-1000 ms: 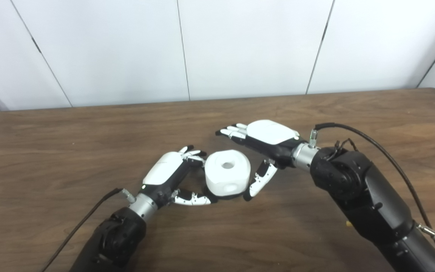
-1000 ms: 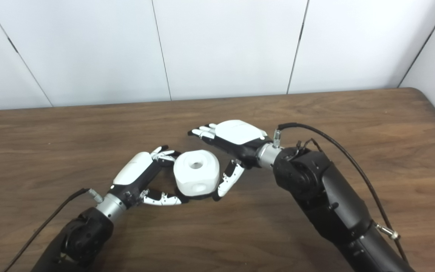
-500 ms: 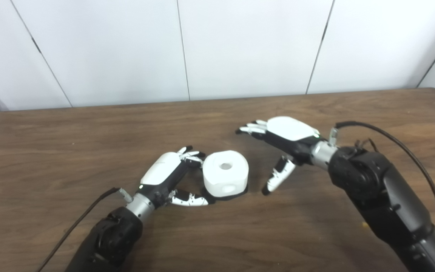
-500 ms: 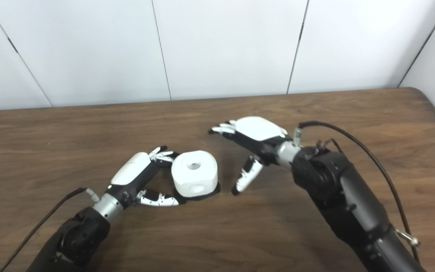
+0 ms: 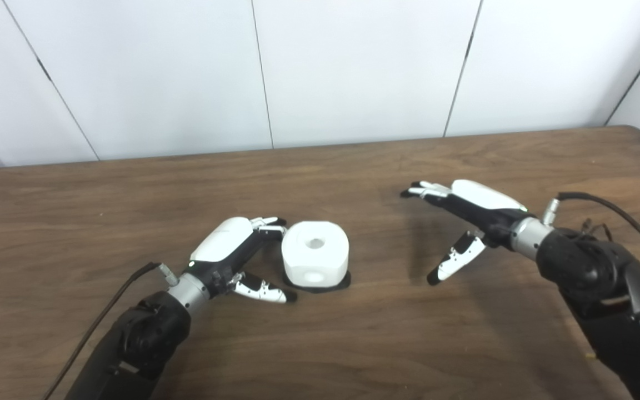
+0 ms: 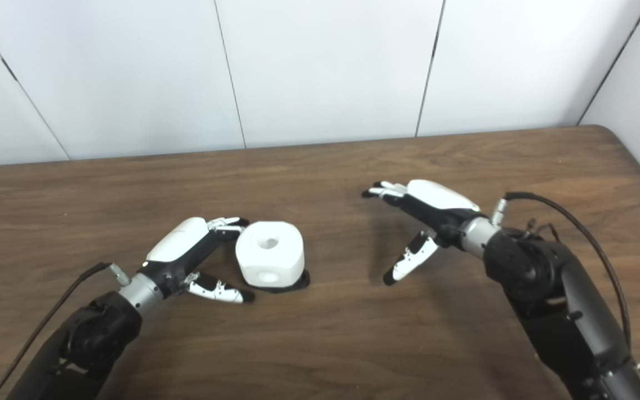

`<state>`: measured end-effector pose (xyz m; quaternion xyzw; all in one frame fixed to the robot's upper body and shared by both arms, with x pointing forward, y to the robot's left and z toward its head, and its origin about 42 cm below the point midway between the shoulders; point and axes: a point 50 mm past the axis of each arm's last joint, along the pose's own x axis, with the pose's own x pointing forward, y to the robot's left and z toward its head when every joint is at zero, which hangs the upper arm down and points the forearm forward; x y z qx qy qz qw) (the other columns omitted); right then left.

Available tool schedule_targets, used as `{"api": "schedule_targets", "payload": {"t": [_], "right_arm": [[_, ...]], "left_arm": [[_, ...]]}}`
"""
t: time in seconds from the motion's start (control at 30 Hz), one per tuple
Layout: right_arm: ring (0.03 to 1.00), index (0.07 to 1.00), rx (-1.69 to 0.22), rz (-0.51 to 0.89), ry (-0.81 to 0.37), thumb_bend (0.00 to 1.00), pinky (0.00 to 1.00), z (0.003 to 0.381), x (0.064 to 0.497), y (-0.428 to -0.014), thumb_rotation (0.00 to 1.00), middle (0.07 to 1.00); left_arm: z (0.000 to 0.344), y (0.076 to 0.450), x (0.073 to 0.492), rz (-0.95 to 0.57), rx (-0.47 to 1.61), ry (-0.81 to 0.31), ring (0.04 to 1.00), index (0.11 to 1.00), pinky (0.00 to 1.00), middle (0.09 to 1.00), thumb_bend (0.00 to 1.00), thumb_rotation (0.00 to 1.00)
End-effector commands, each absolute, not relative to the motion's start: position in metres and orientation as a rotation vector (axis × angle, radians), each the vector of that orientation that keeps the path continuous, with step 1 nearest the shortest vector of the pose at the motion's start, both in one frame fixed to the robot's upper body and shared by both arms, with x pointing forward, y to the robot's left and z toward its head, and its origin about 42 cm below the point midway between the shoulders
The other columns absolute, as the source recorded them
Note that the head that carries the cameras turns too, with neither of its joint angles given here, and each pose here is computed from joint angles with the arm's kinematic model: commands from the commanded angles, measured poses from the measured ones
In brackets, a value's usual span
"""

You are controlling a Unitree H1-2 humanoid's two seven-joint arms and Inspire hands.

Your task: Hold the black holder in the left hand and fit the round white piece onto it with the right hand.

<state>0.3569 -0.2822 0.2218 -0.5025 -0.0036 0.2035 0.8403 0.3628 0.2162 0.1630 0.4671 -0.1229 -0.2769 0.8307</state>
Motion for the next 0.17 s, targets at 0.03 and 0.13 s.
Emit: {"api": "schedule_targets", "payload": {"t": [0.03,0.13], "right_arm": [[1.000,0.946,-0.950,0.305,-0.082,0.78,0.86,0.224,0.358,-0.283,0.26,0.993],[0.973,0.944,-0.790,0.199,-0.118,0.72,0.85,0.213,0.356,-0.280,0.25,0.985]], "left_arm": [[0.177,0.239,0.373,-0.555,1.059,-0.201,0.944,0.941,0.94,0.925,1.00,0.23],[0.178,0.247,0.374,-0.558,1.047,-0.177,0.955,0.992,0.95,0.947,1.00,0.25]]}}
